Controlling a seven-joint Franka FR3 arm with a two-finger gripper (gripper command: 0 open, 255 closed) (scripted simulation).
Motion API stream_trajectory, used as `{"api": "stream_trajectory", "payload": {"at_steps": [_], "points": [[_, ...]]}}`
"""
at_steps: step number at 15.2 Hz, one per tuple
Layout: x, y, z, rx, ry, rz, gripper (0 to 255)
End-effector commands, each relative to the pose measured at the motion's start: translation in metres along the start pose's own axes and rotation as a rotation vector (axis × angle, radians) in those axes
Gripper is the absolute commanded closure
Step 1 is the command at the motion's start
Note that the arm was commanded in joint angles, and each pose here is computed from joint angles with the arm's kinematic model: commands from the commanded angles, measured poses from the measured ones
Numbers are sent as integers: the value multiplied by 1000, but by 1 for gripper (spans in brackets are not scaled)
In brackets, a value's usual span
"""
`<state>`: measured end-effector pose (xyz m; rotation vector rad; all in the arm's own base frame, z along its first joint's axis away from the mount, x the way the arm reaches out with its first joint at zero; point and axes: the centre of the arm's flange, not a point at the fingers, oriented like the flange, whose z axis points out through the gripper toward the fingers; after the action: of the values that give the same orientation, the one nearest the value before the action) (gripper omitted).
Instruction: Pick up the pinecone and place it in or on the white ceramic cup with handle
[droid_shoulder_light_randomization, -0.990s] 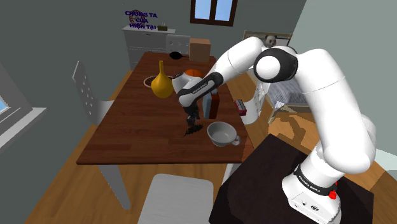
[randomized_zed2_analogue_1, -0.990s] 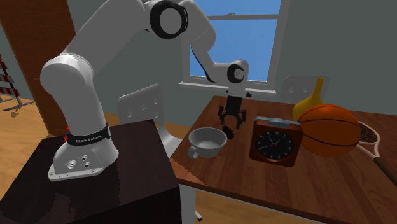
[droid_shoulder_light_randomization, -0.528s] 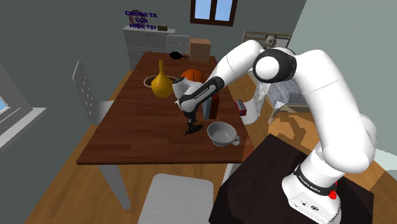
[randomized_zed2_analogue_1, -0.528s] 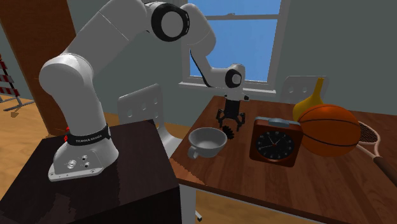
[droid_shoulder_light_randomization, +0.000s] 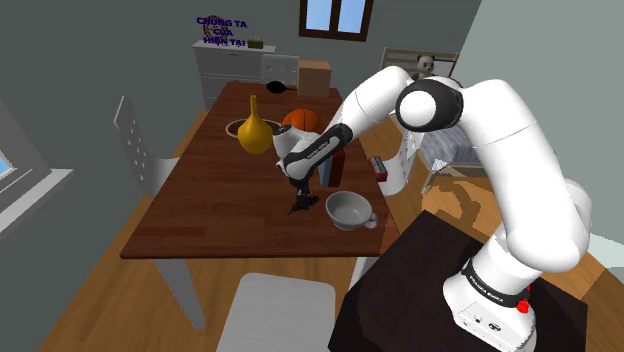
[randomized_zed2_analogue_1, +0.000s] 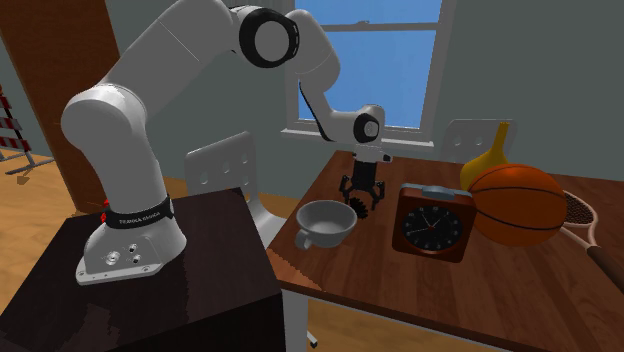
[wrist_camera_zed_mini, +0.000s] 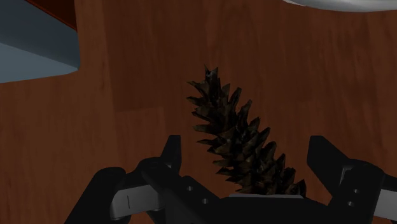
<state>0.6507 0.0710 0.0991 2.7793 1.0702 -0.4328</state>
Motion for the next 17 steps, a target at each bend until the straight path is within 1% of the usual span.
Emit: {"api": "stream_trajectory", "payload": {"at_steps": [1,2,11,17], "points": [[0,0,0,0,0,0,0],[0,0,0,0,0,0,255],[0,0,0,0,0,0,255],[-10,1,-30,0,0,0,255]]}}
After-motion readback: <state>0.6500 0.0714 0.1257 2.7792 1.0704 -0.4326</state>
